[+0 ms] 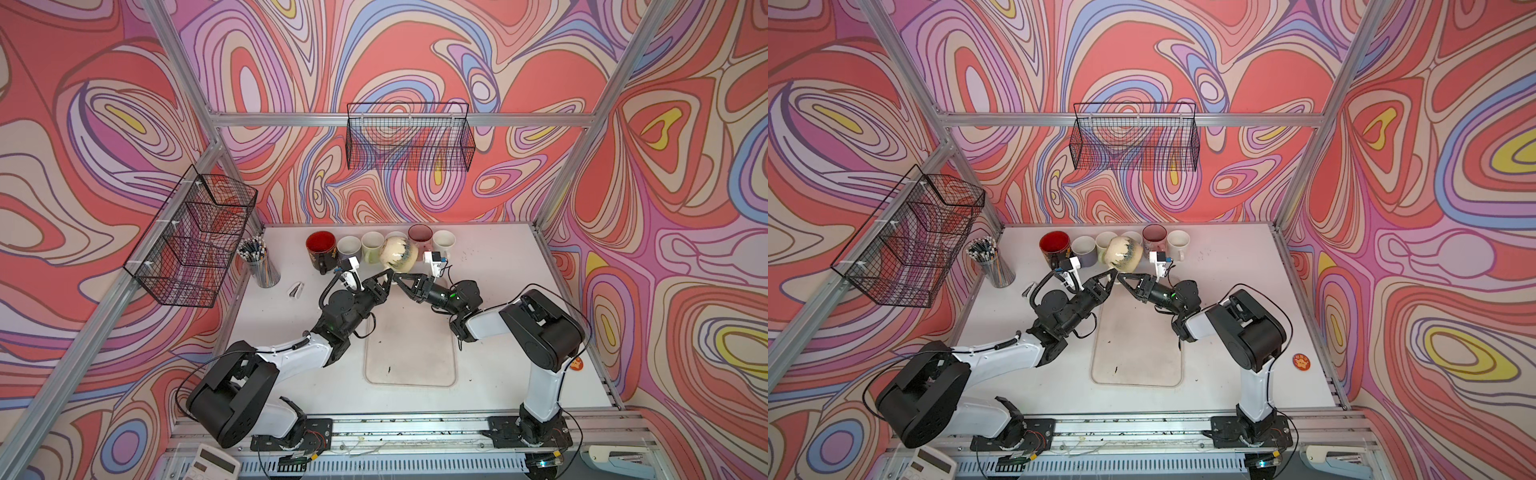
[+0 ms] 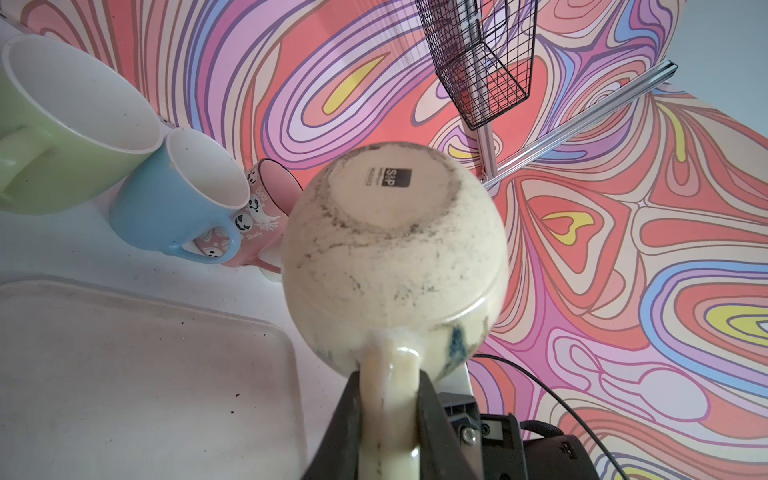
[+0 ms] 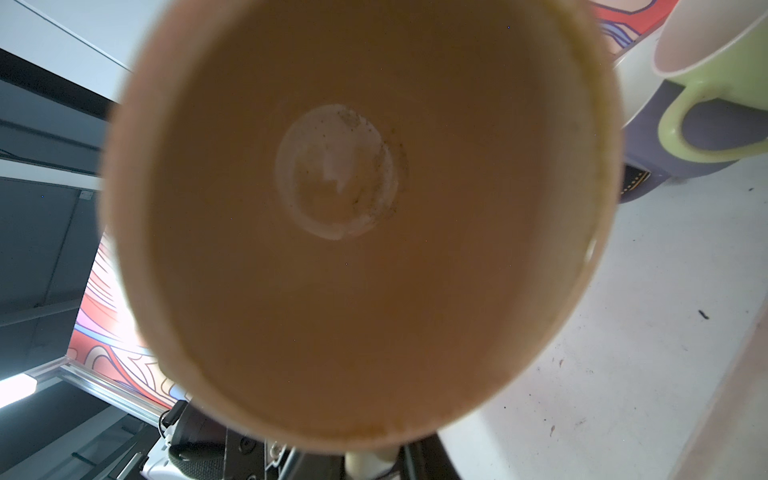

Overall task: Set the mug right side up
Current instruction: 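Close the right gripper on the cream mug's handle beside the left gripper, then carry the cream mug upright toward the mug row while the left withdraws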

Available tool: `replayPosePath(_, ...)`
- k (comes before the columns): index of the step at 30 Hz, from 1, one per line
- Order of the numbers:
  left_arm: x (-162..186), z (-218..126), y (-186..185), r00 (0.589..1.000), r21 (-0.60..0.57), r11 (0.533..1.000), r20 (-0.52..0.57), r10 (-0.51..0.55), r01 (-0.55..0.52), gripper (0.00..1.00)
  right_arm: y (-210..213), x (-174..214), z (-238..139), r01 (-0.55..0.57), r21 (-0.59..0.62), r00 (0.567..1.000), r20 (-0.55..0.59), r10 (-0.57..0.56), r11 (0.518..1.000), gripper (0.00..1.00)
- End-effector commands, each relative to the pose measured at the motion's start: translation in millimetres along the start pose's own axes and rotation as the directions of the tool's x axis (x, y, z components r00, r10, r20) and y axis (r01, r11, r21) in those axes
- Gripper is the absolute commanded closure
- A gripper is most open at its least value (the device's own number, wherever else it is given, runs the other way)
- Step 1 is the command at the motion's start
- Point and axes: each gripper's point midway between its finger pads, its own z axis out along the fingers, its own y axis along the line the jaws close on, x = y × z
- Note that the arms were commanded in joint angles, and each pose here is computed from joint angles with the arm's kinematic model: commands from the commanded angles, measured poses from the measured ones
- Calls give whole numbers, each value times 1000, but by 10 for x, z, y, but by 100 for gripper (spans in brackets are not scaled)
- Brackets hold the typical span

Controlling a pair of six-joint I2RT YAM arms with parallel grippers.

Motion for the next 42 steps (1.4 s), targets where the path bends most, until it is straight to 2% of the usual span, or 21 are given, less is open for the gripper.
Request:
replayPosePath(1,-153,-44,-338,998,133,991,51,-32,24,95,82,17,29,97,-36,995,1,-97,995,100)
replayPosePath(7,-114,-55,-290,999,109,994,34,-13,9,66,33,54,-21,91,-19,996,1,-91,996,100)
replayPosePath(8,-26,-108,-146,1000,74,997,15,-9,8,63,16,67,-34,89,-14,996,-1,-89,996,100)
replayPosePath(10,2,-122,-97,1000,59,998,8,-4,4,57,-3,81,-58,87,-5,996,1,-87,996,100)
replayPosePath(18,70,-161,-2,1000,33,999,-13,10,-9,46,-72,89,-201,92,38,995,25,-93,995,100)
replayPosePath(24,51,-257,75,998,-33,998,-16,56,-57,33,-157,73,-419,88,91,994,53,-93,992,100)
replayPosePath(33,-21,-470,65,986,-107,980,-37,164,-167,30,-287,-51,-797,63,201,992,99,-84,978,100)
replayPosePath(42,-22,-664,118,979,-142,969,-48,198,-203,29,-363,-166,-1012,96,381,986,92,-141,920,100)
